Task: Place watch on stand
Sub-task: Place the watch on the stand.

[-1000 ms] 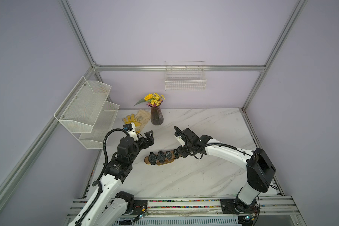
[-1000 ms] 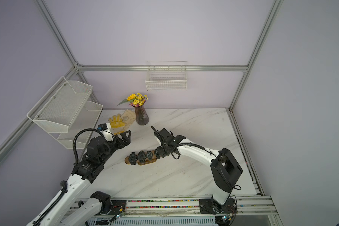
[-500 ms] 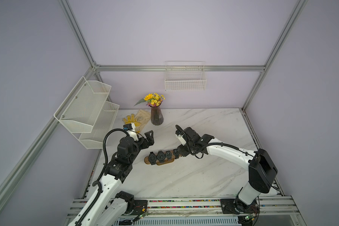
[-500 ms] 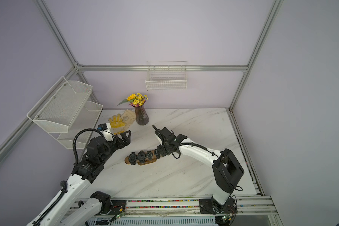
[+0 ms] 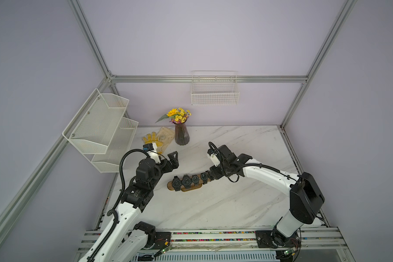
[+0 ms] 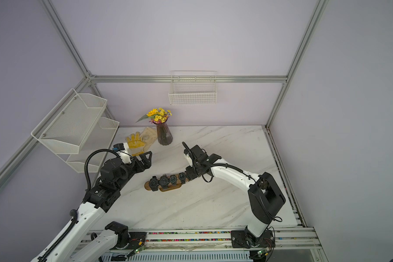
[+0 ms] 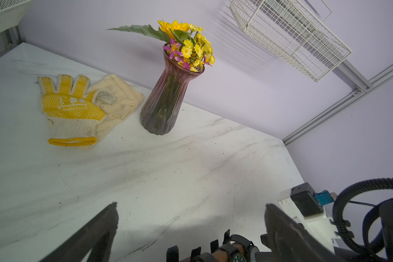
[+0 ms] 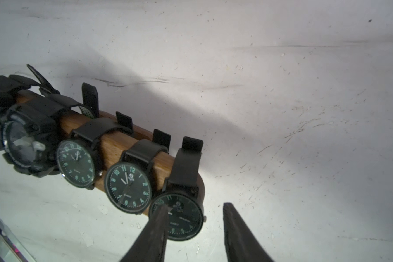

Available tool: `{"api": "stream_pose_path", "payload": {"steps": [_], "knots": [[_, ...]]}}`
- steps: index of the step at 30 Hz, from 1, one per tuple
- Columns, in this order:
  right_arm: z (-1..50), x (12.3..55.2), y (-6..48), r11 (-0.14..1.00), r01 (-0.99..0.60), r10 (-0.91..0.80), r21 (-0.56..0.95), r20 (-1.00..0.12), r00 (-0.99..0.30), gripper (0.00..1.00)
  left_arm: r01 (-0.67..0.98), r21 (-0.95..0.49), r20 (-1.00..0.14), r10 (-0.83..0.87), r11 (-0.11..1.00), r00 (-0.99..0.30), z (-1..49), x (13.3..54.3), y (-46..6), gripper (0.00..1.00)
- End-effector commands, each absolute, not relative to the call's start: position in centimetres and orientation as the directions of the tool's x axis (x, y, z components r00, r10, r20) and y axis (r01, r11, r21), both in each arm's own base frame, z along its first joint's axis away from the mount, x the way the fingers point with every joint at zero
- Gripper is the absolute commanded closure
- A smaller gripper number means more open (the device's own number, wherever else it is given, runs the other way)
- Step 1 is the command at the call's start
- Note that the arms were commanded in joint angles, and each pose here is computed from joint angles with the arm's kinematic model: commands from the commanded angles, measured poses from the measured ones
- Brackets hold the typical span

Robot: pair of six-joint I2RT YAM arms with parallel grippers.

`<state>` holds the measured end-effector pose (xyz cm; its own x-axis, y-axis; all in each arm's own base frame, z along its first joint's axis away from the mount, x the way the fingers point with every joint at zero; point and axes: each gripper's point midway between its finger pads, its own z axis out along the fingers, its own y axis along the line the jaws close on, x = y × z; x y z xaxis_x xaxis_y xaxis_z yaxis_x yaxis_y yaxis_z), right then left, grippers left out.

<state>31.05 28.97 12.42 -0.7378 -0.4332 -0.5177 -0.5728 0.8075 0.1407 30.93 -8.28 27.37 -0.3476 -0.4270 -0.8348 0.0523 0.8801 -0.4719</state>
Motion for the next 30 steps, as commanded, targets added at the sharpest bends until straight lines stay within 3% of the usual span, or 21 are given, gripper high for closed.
{"api": "stream_pose_path", "payload": {"steps": [1, 19, 30], "knots": [[12.2, 30.5, 29.6, 0.790, -0.587, -0.433, 0.177, -0.516, -0.739, 0.58, 0.046, -0.460, -0.838, -0.416, 0.887, -0.352, 26.5, 30.9, -8.0, 0.00], [10.8, 29.5, 30.5, 0.763, -0.607, -0.456, 0.221, -0.483, -0.748, 0.64, 0.040, -0.453, -0.841, -0.412, 0.890, -0.350, 26.4, 30.9, -7.8, 0.00], [11.4, 29.9, 30.4, 0.781, -0.611, -0.480, 0.128, -0.504, -0.719, 0.61, 0.043, -0.455, -0.841, -0.413, 0.890, -0.349, 26.5, 31.0, -7.9, 0.00]]}}
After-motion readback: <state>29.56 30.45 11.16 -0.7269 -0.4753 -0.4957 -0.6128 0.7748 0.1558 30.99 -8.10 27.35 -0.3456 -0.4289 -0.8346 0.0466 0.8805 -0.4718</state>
